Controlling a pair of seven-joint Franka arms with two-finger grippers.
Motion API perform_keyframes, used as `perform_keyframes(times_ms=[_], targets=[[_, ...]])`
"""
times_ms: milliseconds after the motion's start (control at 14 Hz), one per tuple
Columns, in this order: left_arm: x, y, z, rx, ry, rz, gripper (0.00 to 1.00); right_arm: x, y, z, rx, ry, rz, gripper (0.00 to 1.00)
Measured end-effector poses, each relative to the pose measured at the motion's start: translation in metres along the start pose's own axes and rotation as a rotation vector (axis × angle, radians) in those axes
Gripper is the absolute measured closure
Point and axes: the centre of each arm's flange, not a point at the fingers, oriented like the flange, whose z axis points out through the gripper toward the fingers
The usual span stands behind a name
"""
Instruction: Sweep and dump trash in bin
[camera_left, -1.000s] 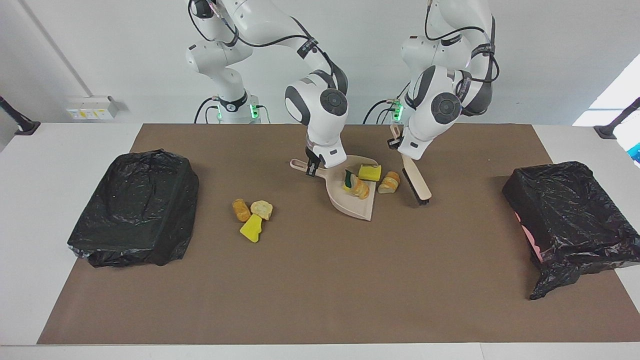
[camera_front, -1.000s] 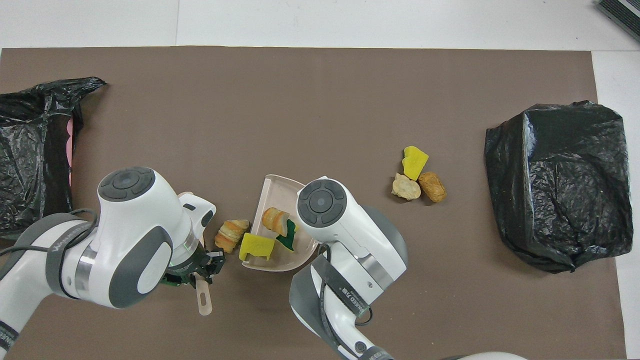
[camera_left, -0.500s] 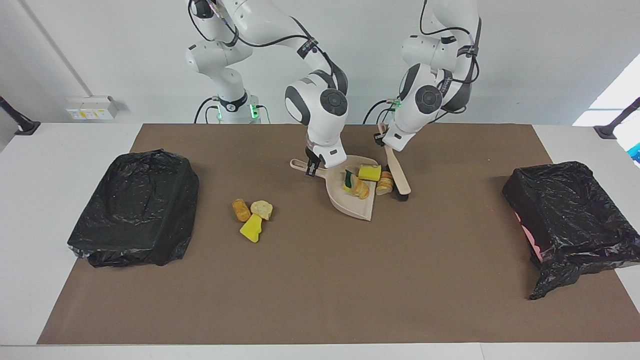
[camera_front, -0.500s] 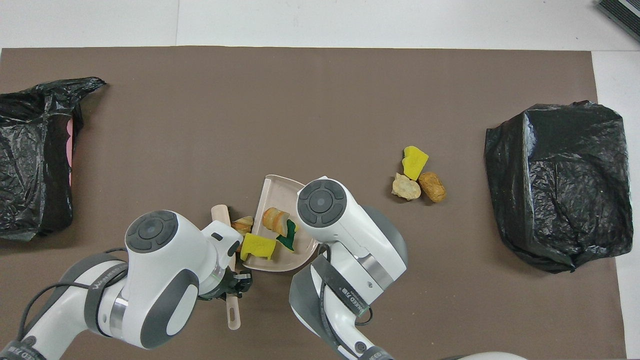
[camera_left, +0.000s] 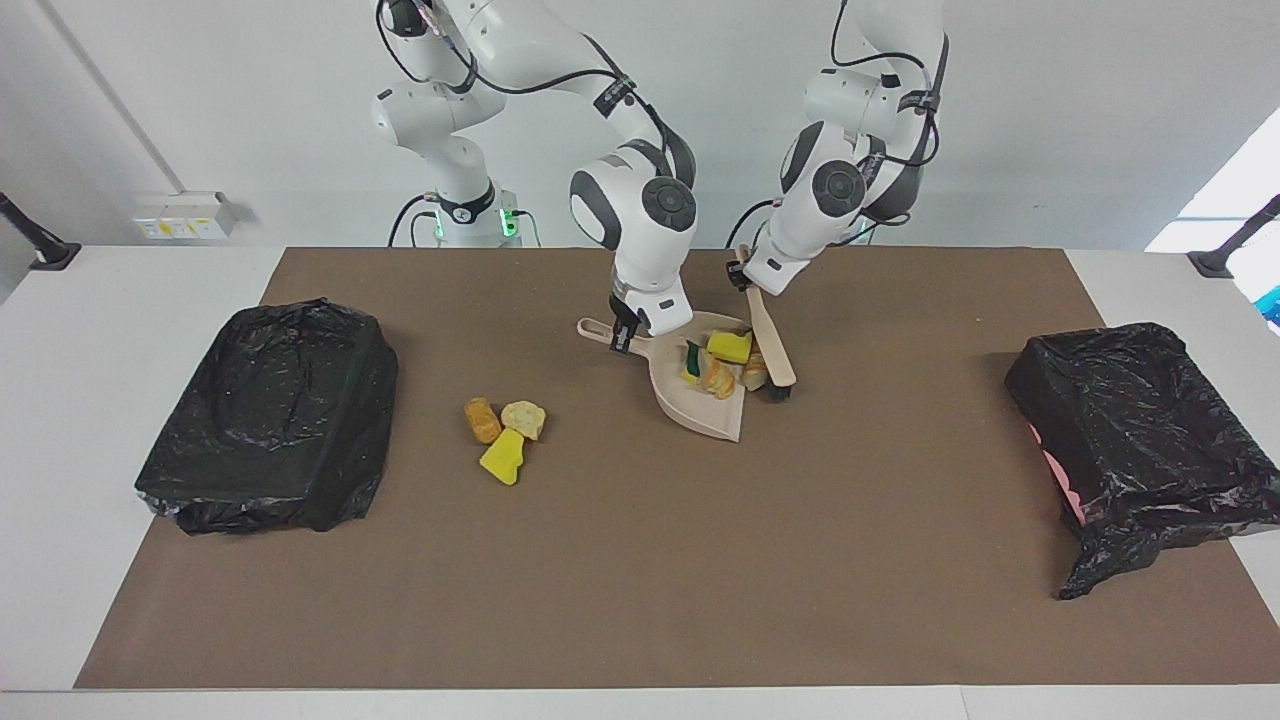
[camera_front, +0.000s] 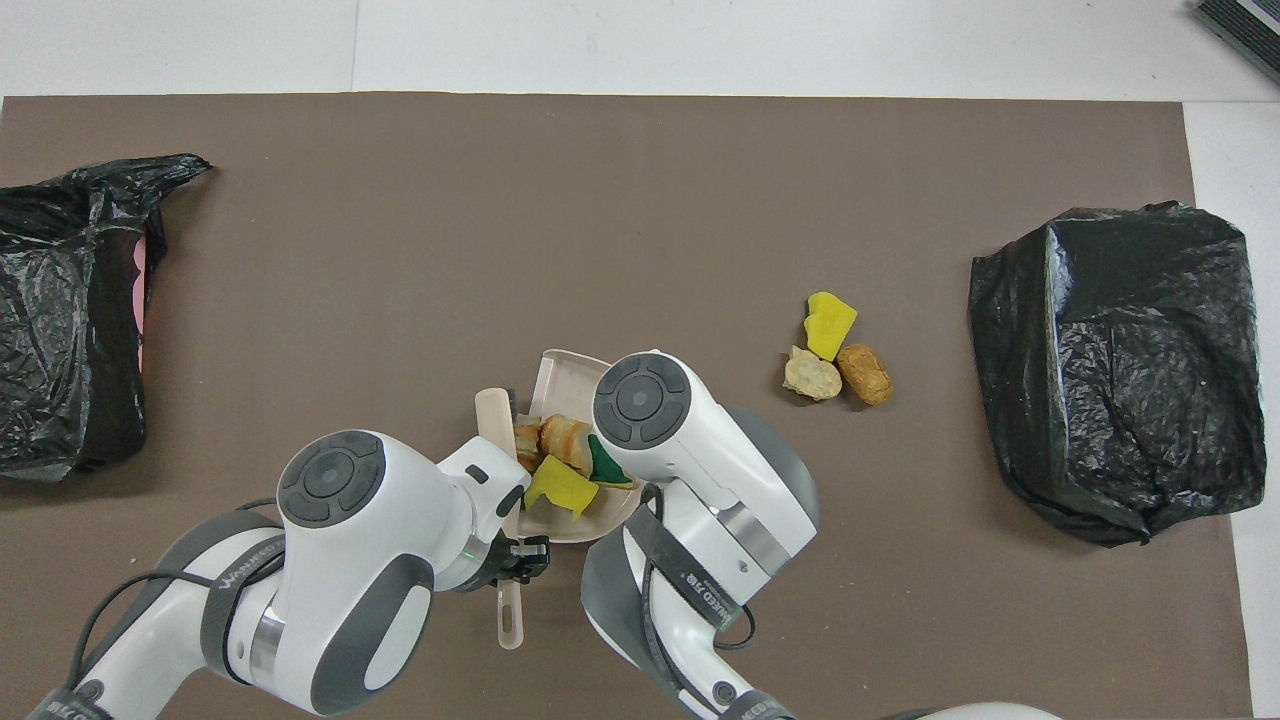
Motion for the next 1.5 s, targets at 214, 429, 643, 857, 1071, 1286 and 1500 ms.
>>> perform_keyframes(times_ms=[214,429,643,857,1071,1286,1500], targets=[[0.009,-0.008,-0.02,-0.062,0.005,0.036,0.74,0.0,0.0,0.0,0.0,0.0,0.0,0.68],[0.016,-0.021,-0.047,-0.121,0.035,0.055,0.74,0.0,0.0,0.0,0.0,0.0,0.0,0.68],[0.017,-0.026,-0.061,-0.135,0.052,0.064,0.74,-0.002,0.001,0.001,0.003,-0.002,0.003,0.68],[0.026,-0.041,-0.061,-0.092,0.065,0.115,0.74,-0.004,0.004,0.003,0.009,-0.001,0.013,0.68],[0.05,-0.071,-0.043,0.022,0.055,0.164,0.74,-0.003,0.006,0.002,0.026,0.034,0.033,0.68],[0.073,-0.105,-0.026,0.119,0.026,0.213,0.74,-0.002,0.006,0.004,0.038,0.049,0.06,0.68],[0.081,-0.108,-0.003,0.143,-0.022,0.238,0.74,-0.001,0.006,0.005,0.047,0.071,0.077,0.68]])
